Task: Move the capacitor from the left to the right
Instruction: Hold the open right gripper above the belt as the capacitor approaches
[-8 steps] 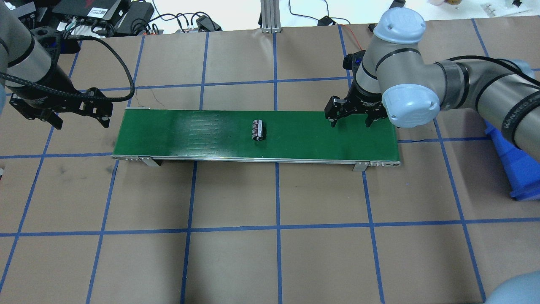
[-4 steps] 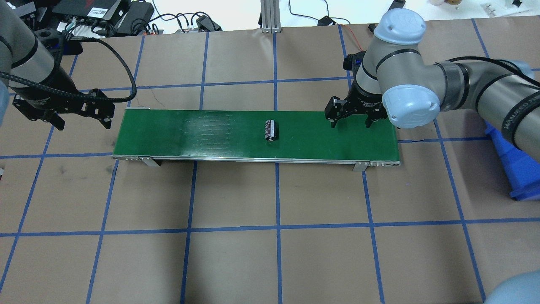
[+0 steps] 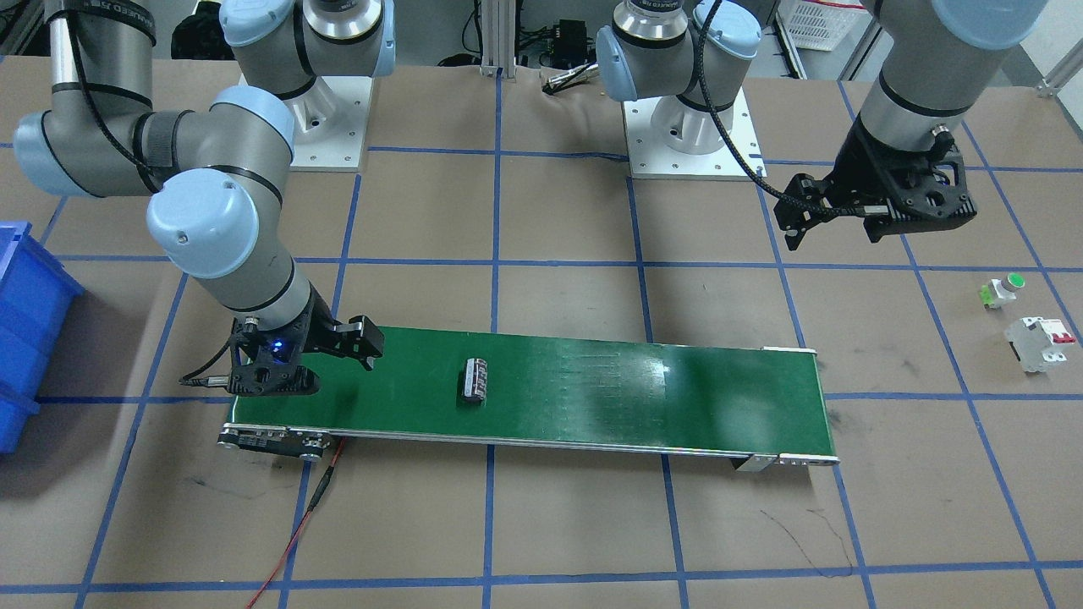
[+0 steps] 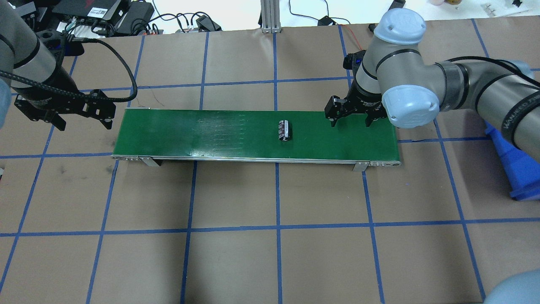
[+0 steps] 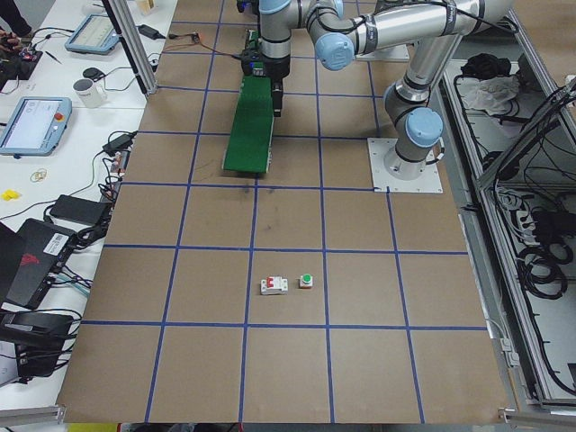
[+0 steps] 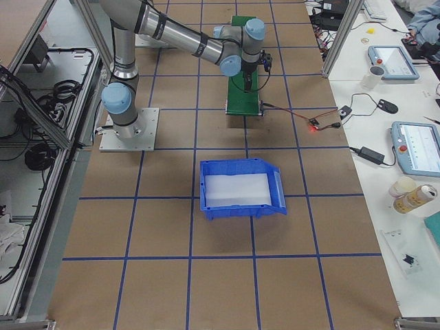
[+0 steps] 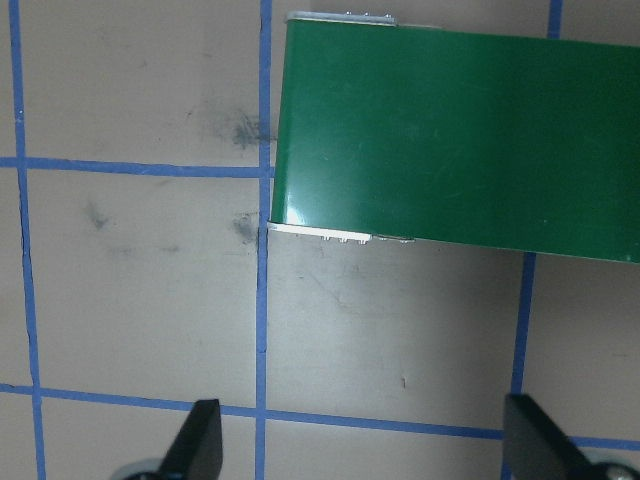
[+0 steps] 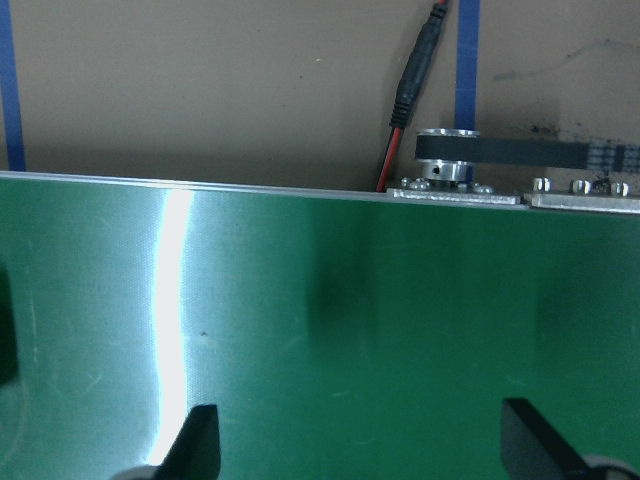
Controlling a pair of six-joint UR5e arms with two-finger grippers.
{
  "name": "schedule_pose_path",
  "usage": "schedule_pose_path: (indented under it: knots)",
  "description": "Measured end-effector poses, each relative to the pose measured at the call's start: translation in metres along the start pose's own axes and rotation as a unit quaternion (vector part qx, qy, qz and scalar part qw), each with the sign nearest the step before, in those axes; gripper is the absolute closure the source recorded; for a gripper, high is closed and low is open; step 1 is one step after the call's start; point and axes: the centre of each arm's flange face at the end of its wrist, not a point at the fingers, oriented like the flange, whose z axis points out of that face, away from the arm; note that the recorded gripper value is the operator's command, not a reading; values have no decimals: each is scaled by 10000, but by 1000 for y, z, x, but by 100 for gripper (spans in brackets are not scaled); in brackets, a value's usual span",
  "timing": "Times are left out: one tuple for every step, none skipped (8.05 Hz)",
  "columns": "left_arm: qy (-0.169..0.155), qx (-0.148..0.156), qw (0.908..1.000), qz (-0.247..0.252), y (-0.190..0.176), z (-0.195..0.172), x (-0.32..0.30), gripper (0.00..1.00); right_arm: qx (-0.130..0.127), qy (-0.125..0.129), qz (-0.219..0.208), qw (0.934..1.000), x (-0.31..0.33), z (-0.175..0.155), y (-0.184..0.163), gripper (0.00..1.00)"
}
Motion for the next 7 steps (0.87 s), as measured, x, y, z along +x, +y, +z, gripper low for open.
schedule_pose_path:
  knots:
    - [1, -2, 10000, 4, 0, 0, 0, 0, 2, 0, 2, 10000, 0, 0, 0, 0]
    - [5, -5, 10000, 7, 0, 1, 1, 0, 1, 0, 9, 10000, 0, 0, 0, 0]
    - [10, -7, 10000, 12, 0, 1, 2, 0, -4, 0, 19, 10000, 0, 1, 0, 0]
    - [9, -14, 10000, 14, 0, 1, 2, 0, -11, 0, 39, 10000, 0, 2, 0, 0]
    - [7, -19, 10000, 16, 0, 1, 2, 0, -1, -1, 89, 10000, 0, 3, -1, 0]
    - [5, -22, 10000, 17, 0, 1, 2, 0, 12, -1, 138, 9999, -1, 4, -1, 0]
    - [0, -27, 10000, 21, 0, 2, 2, 0, 15, -1, 179, 9998, -2, 4, -1, 0]
